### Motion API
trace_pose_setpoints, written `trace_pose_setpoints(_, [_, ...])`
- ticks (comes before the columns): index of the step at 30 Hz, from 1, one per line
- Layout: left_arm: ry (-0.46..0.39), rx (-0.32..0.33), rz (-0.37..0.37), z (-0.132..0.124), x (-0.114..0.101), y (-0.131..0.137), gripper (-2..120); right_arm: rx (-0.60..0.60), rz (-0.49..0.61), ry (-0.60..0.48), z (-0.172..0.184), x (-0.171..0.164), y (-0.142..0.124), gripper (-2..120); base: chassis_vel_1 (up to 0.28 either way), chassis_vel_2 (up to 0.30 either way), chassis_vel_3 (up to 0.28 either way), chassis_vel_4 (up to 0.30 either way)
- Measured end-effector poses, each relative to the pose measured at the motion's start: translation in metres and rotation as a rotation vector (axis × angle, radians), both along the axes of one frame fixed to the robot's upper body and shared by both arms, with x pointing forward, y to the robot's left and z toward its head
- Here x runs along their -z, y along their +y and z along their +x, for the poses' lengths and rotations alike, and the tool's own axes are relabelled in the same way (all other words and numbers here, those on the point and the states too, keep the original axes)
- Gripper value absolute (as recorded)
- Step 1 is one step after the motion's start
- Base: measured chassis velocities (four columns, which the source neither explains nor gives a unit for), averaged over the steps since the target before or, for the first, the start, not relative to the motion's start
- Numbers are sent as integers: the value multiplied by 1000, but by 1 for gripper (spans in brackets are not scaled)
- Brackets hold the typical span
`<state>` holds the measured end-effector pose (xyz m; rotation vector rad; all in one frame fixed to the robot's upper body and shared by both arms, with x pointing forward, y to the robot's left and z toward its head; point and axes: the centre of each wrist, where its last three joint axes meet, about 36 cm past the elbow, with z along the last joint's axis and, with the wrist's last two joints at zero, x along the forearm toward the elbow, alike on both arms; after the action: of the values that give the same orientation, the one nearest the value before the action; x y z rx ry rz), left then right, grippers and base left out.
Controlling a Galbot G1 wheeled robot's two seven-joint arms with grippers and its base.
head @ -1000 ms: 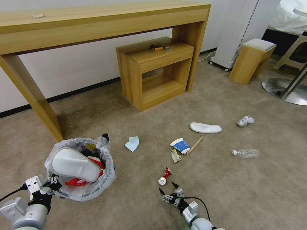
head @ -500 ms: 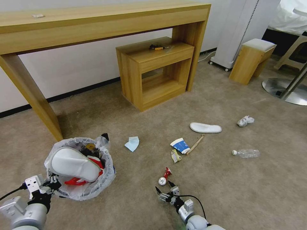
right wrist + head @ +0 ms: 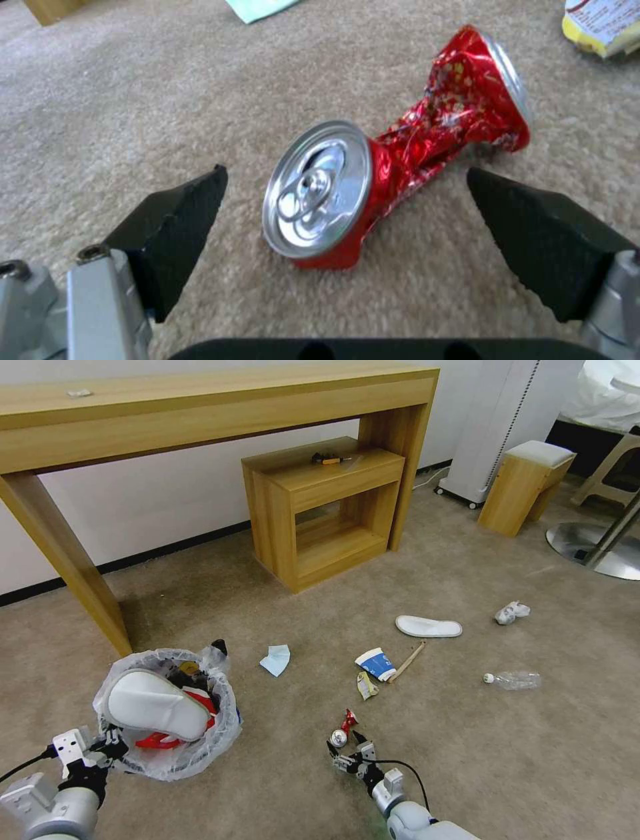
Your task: Pick up the trash bin and place the garbage on the floor into it.
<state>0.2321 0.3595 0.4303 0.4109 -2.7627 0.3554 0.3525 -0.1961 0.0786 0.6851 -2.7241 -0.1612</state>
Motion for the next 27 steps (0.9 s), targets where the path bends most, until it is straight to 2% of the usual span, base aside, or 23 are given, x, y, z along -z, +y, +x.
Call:
trace_pose_setpoints(11, [-11,4,-4,0,-2,-2,0,-10,-1,-3,0,1,4,76,0,0,0,0])
trace_pose_setpoints(18, [-15,2,-5,-1,-2,-3,0,-17,-1,-4,-2,2,6,53,0,0,0,0])
trace_pose_setpoints(27, [-19,2,-18,1,1,-6,0,-18,-6,-8,-1,2,2,50,0,0,0,0])
